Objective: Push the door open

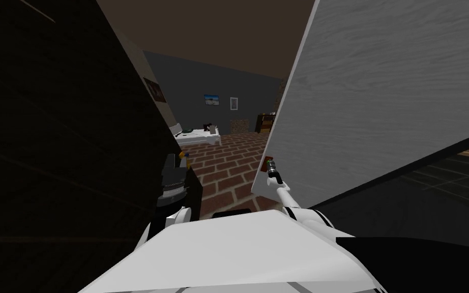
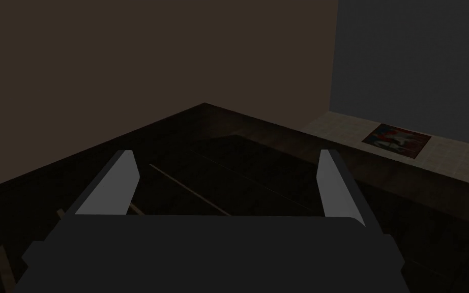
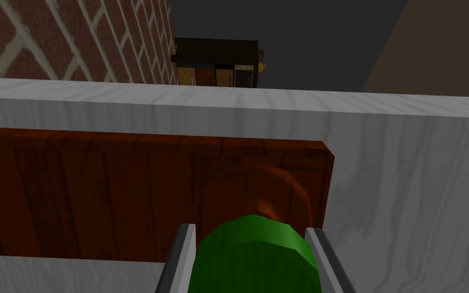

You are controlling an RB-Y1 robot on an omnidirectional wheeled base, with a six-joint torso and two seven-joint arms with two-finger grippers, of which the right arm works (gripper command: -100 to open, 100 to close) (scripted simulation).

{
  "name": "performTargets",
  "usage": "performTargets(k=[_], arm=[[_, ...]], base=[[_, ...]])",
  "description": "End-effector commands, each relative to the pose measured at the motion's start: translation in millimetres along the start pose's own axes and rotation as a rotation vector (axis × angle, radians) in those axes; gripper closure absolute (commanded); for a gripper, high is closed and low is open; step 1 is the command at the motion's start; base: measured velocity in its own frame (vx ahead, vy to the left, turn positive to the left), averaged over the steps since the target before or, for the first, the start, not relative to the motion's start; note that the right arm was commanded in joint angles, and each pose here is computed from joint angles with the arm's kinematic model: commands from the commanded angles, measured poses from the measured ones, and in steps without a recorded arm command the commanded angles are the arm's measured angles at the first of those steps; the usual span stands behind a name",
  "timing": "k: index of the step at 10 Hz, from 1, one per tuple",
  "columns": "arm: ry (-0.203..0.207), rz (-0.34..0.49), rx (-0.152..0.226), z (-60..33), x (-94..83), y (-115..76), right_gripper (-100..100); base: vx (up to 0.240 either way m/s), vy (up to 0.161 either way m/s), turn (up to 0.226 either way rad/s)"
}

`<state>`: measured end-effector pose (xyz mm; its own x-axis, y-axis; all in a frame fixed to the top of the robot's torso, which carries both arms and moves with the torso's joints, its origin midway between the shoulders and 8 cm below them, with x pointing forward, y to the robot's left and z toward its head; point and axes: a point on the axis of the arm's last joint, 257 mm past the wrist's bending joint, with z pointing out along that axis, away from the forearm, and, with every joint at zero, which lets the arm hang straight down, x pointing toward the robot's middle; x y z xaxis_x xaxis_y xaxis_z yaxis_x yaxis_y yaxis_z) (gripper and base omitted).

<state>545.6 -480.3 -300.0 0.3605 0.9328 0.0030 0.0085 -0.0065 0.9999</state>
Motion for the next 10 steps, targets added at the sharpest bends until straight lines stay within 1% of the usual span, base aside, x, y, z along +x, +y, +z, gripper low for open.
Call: performTargets(k=[1, 7, 8, 10], arm=[[-0.027, -0.005, -0.010, 1.7, -16.0, 2.8, 100], [-0.104, -0.005, -0.009, -2.3, -57.9, 2.4, 100], [-0.125, -0.005, -0.009, -3.8, -69.1, 2.4, 100], [-0.152, -0.004, -0.009, -6.1, -83.9, 2.4, 100]], base=[[0.194, -0.006, -0.044], [0.206, 0.019, -0.048], [0.229, 0.030, -0.109], [0.232, 0.019, -0.051]])
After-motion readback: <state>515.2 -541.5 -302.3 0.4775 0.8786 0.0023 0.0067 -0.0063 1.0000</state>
